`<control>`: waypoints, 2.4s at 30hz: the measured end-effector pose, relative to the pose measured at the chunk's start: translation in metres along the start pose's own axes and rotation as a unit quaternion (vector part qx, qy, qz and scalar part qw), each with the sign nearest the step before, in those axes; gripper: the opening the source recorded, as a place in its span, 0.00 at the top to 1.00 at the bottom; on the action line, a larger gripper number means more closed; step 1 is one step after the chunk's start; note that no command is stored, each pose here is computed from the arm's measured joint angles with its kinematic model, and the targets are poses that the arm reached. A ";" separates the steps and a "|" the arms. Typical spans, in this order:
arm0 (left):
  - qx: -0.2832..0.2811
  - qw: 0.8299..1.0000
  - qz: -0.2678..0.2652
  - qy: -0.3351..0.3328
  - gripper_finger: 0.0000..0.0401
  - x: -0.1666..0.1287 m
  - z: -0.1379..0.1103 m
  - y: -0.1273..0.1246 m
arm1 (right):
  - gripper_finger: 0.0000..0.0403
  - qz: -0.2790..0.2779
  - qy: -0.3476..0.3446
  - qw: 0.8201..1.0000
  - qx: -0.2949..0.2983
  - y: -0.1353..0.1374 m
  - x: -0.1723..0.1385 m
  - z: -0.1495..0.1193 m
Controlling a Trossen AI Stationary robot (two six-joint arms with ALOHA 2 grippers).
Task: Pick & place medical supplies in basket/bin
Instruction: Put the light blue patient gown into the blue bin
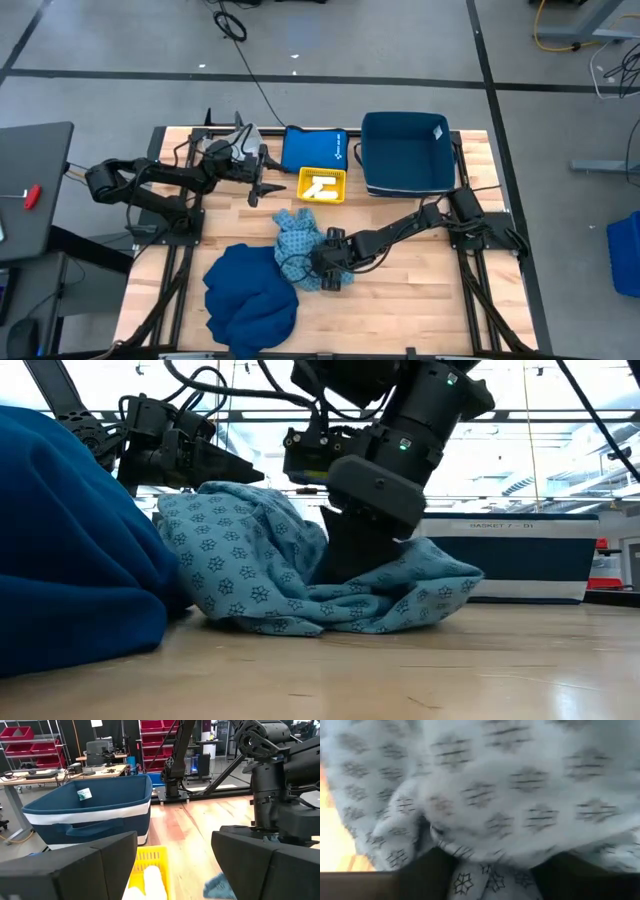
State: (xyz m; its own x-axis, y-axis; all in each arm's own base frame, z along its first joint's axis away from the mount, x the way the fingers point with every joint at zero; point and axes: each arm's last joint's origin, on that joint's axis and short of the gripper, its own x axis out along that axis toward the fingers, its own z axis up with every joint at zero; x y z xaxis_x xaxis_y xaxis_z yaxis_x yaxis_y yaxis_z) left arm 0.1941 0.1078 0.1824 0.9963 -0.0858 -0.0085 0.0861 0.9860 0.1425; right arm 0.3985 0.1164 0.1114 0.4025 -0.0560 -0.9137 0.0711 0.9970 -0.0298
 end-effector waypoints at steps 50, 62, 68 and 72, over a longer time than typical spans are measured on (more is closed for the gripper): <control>0.008 0.999 -0.039 -0.006 0.36 0.005 0.001 -0.009 | 0.70 -0.122 -0.197 0.973 -0.009 0.011 -0.135 0.014; 0.008 0.999 -0.043 -0.006 0.36 0.005 0.001 -0.010 | 0.15 -0.025 -0.150 0.988 -0.023 -0.034 -0.123 0.030; 0.007 0.999 -0.043 -0.006 0.36 0.005 0.001 -0.010 | 0.12 0.009 -0.094 0.995 -0.027 -0.064 -0.084 0.034; 0.004 0.999 -0.046 -0.006 0.36 0.005 0.001 -0.010 | 0.11 0.031 -0.045 0.998 -0.032 -0.076 -0.044 0.030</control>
State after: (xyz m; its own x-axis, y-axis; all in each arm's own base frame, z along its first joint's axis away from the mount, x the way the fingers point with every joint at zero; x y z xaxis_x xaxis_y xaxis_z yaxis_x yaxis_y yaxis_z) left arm 0.1986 0.0974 0.1822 0.9839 -0.1785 -0.0098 0.1779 0.9726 0.1495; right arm 0.4026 0.0418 0.1656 0.4856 0.0048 -0.8741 -0.0144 0.9999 -0.0025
